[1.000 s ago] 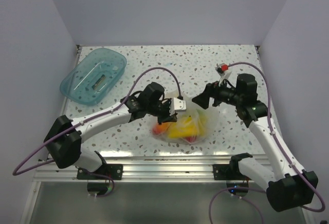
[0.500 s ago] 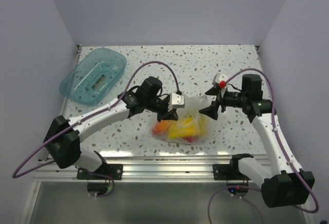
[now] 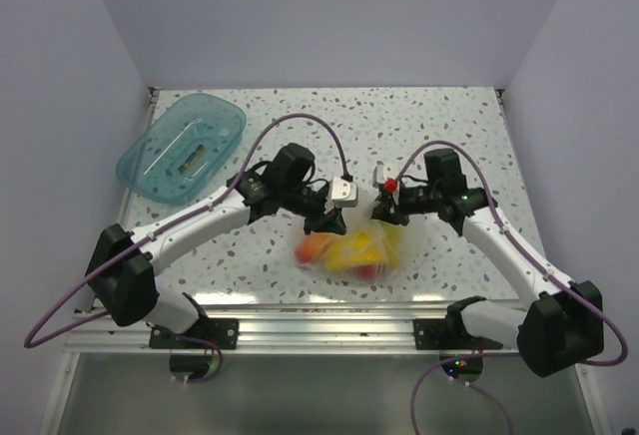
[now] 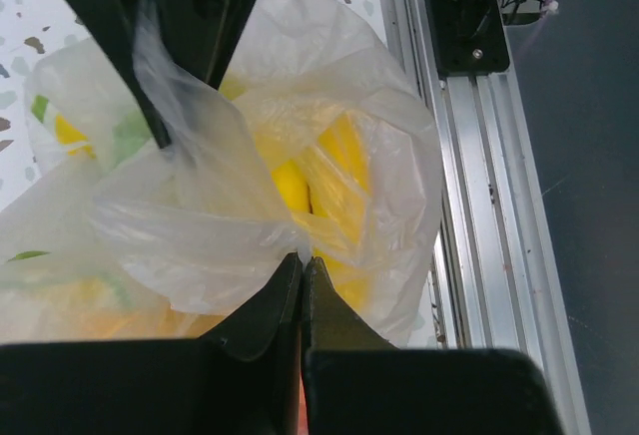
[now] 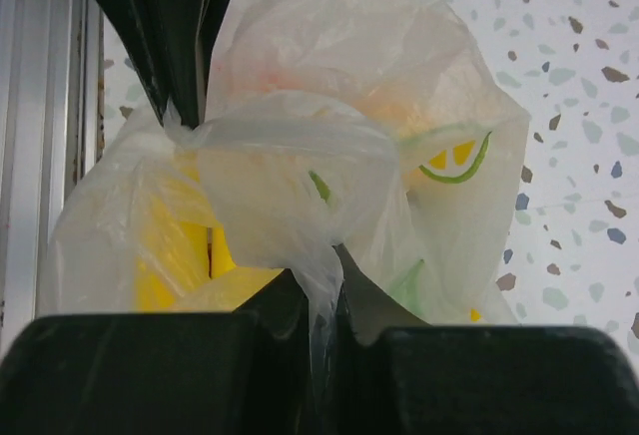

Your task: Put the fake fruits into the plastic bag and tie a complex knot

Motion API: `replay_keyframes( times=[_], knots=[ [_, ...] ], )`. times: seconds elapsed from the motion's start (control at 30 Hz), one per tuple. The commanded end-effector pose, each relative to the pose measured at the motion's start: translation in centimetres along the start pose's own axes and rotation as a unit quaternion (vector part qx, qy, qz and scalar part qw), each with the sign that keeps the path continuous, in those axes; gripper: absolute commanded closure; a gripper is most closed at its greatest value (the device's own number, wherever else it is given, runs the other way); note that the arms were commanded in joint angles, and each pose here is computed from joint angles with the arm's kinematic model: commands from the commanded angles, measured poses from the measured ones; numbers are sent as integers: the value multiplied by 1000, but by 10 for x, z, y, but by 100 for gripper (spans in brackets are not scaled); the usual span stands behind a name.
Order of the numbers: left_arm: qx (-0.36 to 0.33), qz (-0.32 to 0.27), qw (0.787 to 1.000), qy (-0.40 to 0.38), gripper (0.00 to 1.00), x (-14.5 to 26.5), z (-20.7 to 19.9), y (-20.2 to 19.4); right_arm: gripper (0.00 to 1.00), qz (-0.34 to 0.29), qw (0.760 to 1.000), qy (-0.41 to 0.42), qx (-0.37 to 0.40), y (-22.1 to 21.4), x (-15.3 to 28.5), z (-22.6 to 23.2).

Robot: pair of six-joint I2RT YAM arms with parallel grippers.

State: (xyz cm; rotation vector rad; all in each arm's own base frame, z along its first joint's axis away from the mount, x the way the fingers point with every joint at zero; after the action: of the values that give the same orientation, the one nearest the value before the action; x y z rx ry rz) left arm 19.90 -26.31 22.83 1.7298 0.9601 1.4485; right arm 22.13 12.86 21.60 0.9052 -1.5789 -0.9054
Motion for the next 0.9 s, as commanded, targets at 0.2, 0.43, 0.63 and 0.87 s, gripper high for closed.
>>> replay_keyframes(
  times=[0.2,0.43,0.63,0.87],
  knots=[
    [-5,-51,998,41,100,41,29,48,100,-26,973,-106,-202,35,-8,-27],
    [-21,-92,991,91,100,68,39,97,100,-122,868,-163,-452,70,3,-27],
    [11,-127,990,60,100,81,36,122,100,-176,755,-197,-600,82,20,-15],
    [26,-120,992,14,100,56,7,102,100,-194,607,-251,-729,26,23,1]
  ],
)
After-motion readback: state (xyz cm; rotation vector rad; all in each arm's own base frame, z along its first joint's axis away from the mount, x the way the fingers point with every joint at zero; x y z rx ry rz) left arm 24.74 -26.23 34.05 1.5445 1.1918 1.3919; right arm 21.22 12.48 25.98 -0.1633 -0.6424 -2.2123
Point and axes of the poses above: each gripper's point midway between its finger pads, its own x axis back along the fingers, its own z axis along the line the jaws close on, y = z × x, the point moved 9 cm from there along x, back along the fingers, and after that the axes turned 4 degrees about x, right-handed, at the moved point
